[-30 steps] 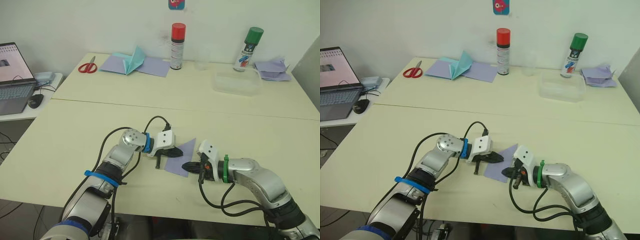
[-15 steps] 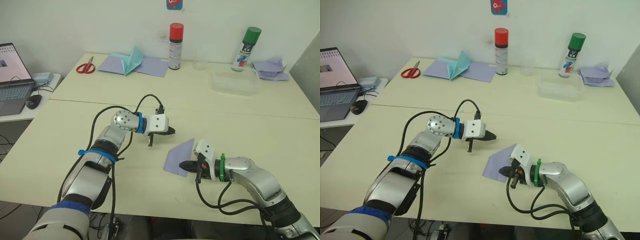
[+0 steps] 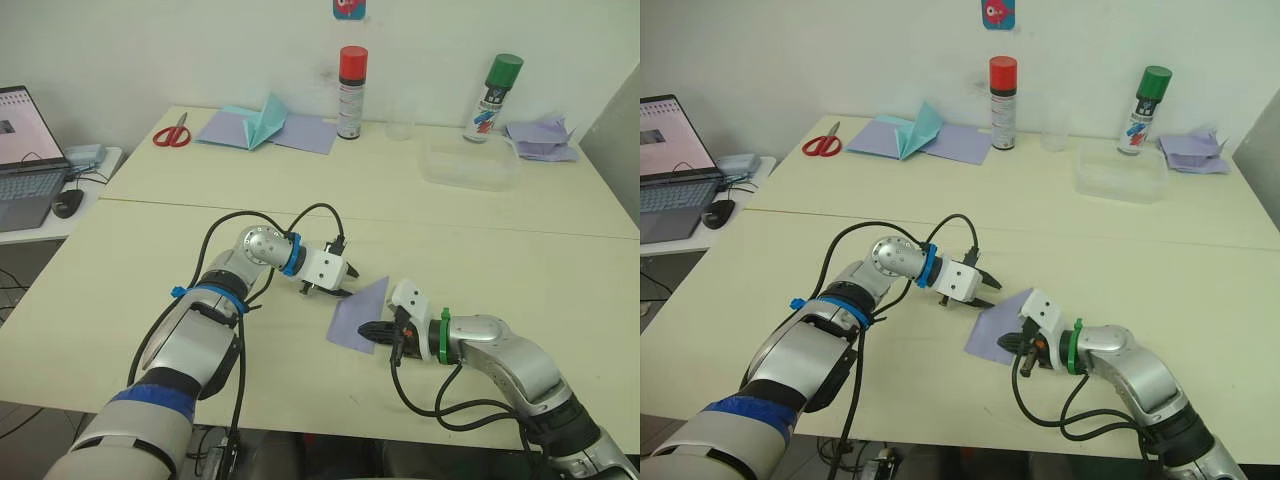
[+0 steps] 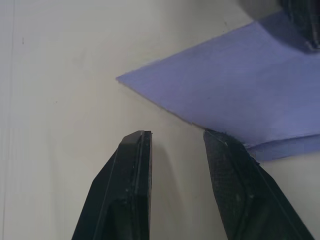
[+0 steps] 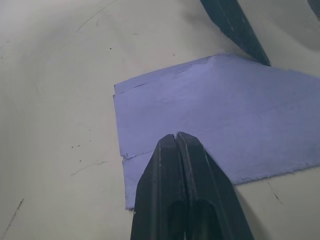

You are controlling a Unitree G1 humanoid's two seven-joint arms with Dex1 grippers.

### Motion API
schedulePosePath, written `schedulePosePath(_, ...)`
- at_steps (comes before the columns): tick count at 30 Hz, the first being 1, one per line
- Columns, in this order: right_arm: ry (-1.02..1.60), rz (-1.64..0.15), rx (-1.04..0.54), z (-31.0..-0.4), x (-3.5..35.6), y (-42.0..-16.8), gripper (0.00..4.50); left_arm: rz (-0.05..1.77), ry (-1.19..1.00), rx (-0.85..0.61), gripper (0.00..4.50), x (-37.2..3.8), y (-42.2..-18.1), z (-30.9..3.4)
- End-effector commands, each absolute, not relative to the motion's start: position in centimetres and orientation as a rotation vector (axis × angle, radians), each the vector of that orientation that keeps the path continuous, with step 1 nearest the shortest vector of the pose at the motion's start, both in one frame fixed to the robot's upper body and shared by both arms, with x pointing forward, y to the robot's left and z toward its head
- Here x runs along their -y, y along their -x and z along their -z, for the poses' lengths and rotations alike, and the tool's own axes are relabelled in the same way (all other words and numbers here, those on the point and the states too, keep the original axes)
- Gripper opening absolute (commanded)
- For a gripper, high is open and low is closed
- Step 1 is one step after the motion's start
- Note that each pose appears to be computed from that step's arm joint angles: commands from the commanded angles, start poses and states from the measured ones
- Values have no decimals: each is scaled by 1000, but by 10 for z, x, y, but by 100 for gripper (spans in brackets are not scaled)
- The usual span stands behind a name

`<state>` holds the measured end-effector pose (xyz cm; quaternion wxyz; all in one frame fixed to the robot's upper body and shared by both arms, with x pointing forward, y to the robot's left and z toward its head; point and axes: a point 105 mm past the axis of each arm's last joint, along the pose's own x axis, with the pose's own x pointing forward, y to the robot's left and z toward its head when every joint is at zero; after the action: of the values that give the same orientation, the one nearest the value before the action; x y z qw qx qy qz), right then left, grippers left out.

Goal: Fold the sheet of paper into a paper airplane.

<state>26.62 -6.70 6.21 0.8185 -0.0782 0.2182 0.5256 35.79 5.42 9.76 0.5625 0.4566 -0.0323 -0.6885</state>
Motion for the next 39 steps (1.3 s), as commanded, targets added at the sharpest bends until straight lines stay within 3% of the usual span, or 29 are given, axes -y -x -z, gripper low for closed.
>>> schedulePosePath(1, 162, -1036, -490, -58, 81, -273, 0, 1636, -1021, 98, 195, -50, -359, -109)
schedulePosePath(11, 203, -1047, -361, -106, 93, -280, 0, 1633, -980, 62, 195, -70, -356, -107)
schedulePosePath(25, 173, -977, -348, -105, 96, -296, 0, 1709, -1139, 330, 195, -49, -336, -107)
schedulePosePath(28, 175, -956, -340, -107, 100, -299, 0, 1728, -1184, 333, 134, -50, -333, -101)
schedulePosePath(32, 168, -928, -310, -113, 101, -302, 0, 1721, -1211, 339, 8, -52, -333, -99)
schedulePosePath(35, 159, -893, -265, -120, 102, -305, 0, 1674, -1158, 327, 3, -51, -338, -106)
schedulePosePath(39, 146, -856, -193, -130, 102, -305, 0, 1571, -1184, 148, 3, -79, -348, -105)
